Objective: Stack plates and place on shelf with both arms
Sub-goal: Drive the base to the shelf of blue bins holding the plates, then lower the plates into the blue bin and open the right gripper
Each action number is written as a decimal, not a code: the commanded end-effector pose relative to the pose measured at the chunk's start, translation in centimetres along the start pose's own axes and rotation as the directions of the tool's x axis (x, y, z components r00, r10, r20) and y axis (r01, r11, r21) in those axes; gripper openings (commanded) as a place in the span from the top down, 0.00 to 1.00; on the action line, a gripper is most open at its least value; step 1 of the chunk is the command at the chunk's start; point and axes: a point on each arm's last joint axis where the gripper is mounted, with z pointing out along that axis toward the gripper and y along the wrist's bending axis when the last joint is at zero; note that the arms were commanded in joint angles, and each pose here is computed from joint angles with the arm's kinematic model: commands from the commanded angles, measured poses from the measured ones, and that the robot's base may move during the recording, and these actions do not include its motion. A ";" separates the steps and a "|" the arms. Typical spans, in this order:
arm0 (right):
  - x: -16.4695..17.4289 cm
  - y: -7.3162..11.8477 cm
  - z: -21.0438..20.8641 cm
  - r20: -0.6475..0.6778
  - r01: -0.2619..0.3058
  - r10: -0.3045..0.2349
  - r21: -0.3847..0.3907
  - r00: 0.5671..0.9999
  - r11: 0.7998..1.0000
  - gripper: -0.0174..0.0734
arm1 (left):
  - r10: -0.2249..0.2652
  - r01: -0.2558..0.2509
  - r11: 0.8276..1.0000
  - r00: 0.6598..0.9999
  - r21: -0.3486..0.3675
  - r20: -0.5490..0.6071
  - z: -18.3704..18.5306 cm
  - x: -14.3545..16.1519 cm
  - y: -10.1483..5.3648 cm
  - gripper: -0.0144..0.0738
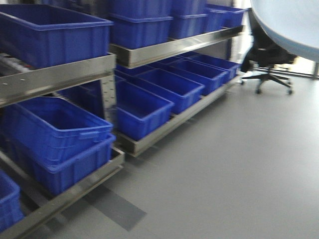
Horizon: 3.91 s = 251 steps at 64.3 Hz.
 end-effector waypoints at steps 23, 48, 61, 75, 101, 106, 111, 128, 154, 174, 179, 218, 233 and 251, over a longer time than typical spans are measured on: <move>-1.7 0.3 -0.4 0.119 0.007 -0.004 -0.025 0.993 1.000 0.75 | -0.003 0.002 1.000 0.995 0.009 0.098 -0.1 -1.7 -0.1 0.74; -1.7 0.3 -0.4 0.119 0.007 -0.004 -0.025 0.993 1.000 0.75 | -0.003 0.002 1.000 0.995 0.009 0.098 -0.1 -1.7 -0.1 0.74; -1.7 0.3 -0.4 0.119 0.007 -0.004 -0.025 0.993 1.000 0.75 | -0.003 0.002 1.000 0.995 0.009 0.098 -0.1 -1.7 -0.1 0.74; -1.7 0.3 -0.4 0.119 0.007 -0.004 -0.025 0.993 1.000 0.75 | -0.003 0.002 1.000 0.995 0.009 0.098 -0.1 -1.7 -0.1 0.74; -1.7 0.3 -0.3 0.113 0.007 -0.005 -0.025 0.994 1.000 0.75 | -0.003 0.002 1.000 0.995 0.009 0.098 -0.1 -1.7 -0.1 0.74; -1.7 0.3 -0.3 0.113 0.007 -0.005 -0.025 0.994 1.000 0.75 | -0.003 0.002 1.000 0.995 0.009 0.098 -0.1 -1.7 -0.1 0.74; -1.7 0.3 -0.3 0.113 0.007 -0.005 -0.025 0.994 1.000 0.75 | -0.003 0.002 1.000 0.995 0.009 0.098 -0.1 -1.7 -0.1 0.74; -1.7 0.3 -0.3 0.113 0.007 -0.005 -0.025 0.994 1.000 0.75 | -0.003 0.002 1.000 0.995 0.009 0.098 -0.1 -1.7 -0.1 0.74; -1.7 0.3 -0.3 0.113 0.007 -0.005 -0.025 0.994 1.000 0.75 | -0.003 0.002 1.000 0.995 0.009 0.098 -0.1 -1.7 -0.1 0.74; -1.7 0.3 -0.3 0.113 0.007 -0.005 -0.025 0.994 1.000 0.75 | -0.003 0.002 1.000 0.995 0.009 0.098 -0.1 -1.7 -0.1 0.74; -1.7 0.3 -0.3 0.113 0.007 -0.005 -0.025 0.994 1.000 0.75 | -0.003 0.002 1.000 0.995 0.009 0.098 -0.1 -1.7 -0.1 0.74; -4.6 1.8 3.9 0.259 0.034 -0.005 -0.107 0.966 0.994 0.75 | -0.003 0.002 1.000 0.995 0.009 0.098 -0.1 -1.7 -0.1 0.74; -8.2 3.1 9.1 0.265 0.041 -0.006 -0.126 0.964 0.991 0.75 | -0.003 0.002 1.000 0.995 0.009 0.098 -0.1 -1.7 -0.1 0.74; -9.8 3.9 13.5 0.229 0.040 -0.010 -0.125 0.973 0.991 0.19 | -0.003 0.002 1.000 0.995 0.009 0.098 -0.1 -1.7 -0.1 0.74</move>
